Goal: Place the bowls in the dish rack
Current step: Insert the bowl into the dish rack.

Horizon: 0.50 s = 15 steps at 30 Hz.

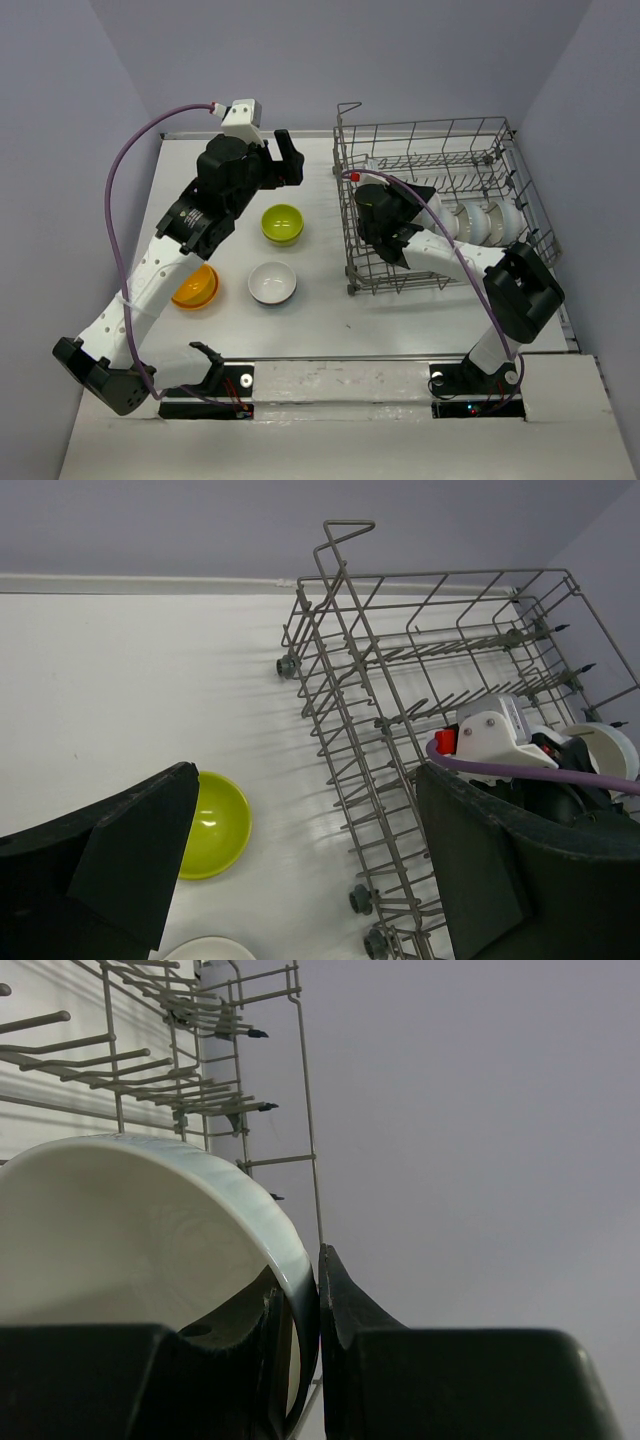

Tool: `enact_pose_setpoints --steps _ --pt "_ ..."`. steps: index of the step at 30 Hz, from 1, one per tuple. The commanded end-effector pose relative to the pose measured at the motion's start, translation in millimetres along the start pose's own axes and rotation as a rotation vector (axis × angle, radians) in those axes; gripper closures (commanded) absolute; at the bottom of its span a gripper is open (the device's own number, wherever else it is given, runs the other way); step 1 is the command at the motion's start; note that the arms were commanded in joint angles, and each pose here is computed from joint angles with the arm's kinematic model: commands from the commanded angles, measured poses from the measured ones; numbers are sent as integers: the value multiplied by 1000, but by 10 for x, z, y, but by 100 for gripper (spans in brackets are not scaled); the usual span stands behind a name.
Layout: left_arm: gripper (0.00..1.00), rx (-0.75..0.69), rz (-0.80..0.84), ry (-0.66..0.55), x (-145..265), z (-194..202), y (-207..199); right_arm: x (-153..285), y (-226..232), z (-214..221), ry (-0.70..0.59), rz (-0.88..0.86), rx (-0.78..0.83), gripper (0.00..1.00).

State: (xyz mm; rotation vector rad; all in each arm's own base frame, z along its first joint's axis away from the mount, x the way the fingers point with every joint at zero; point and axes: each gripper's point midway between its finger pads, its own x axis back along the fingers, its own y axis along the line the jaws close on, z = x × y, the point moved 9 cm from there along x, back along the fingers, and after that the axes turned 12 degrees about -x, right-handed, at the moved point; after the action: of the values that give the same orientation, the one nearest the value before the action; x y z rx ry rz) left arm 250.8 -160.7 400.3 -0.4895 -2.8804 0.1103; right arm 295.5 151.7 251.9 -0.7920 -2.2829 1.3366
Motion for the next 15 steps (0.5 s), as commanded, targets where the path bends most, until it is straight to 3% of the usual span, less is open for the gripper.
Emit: enact_pose_setpoints --steps 1,15 --pt "1 16 10 -54 4 -81 -8 43 163 272 122 103 173 99" --pt "1 15 14 -47 -19 -55 -17 80 202 396 116 99 211 99"
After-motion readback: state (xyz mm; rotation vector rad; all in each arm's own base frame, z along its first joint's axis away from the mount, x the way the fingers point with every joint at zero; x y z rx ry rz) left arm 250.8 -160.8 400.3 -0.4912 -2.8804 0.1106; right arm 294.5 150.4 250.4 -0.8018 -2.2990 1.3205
